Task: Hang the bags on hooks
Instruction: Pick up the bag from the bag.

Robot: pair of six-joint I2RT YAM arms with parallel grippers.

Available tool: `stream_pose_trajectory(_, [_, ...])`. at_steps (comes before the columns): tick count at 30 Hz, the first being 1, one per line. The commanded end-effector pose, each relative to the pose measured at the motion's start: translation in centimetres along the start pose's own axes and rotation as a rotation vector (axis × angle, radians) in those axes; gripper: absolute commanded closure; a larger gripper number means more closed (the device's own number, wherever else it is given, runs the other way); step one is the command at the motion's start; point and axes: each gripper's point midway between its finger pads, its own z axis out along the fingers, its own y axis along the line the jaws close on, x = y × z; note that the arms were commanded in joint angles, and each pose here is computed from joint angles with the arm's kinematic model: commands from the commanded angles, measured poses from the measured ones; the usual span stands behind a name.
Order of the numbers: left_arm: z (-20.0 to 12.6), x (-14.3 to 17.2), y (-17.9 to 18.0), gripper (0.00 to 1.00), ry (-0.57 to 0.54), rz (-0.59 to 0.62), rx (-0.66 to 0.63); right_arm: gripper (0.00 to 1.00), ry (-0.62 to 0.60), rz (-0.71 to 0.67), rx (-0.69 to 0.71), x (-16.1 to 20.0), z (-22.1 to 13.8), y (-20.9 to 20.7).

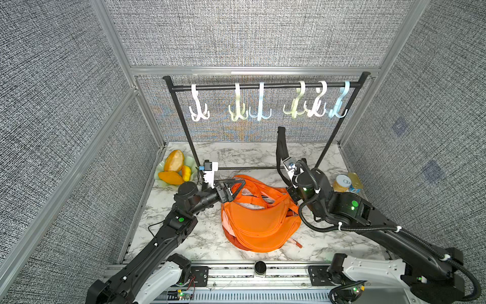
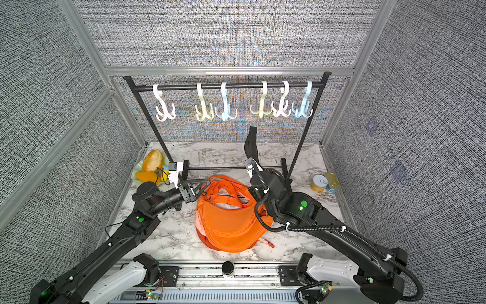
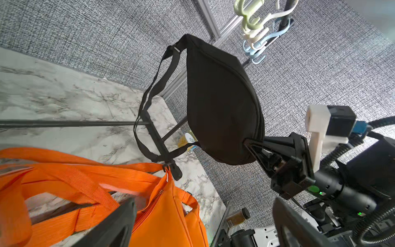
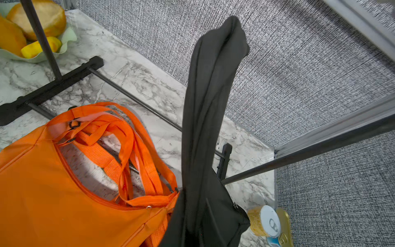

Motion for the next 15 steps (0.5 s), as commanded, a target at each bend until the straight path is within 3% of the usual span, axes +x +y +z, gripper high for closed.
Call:
stream_pose_trajectory(1, [1.3, -1.7, -2.4, 0.01, -0.042, 0.061, 0.092, 0.91, -0.073, -0.011, 0.045, -2.2, 0.2, -1.1])
stream_pose_trajectory(15, [6.9, -3.0, -6.3, 0.01, -0.023, 0.099, 0.245, 0.90, -0.132, -0.033, -0.049, -3.7, 2.6, 1.6])
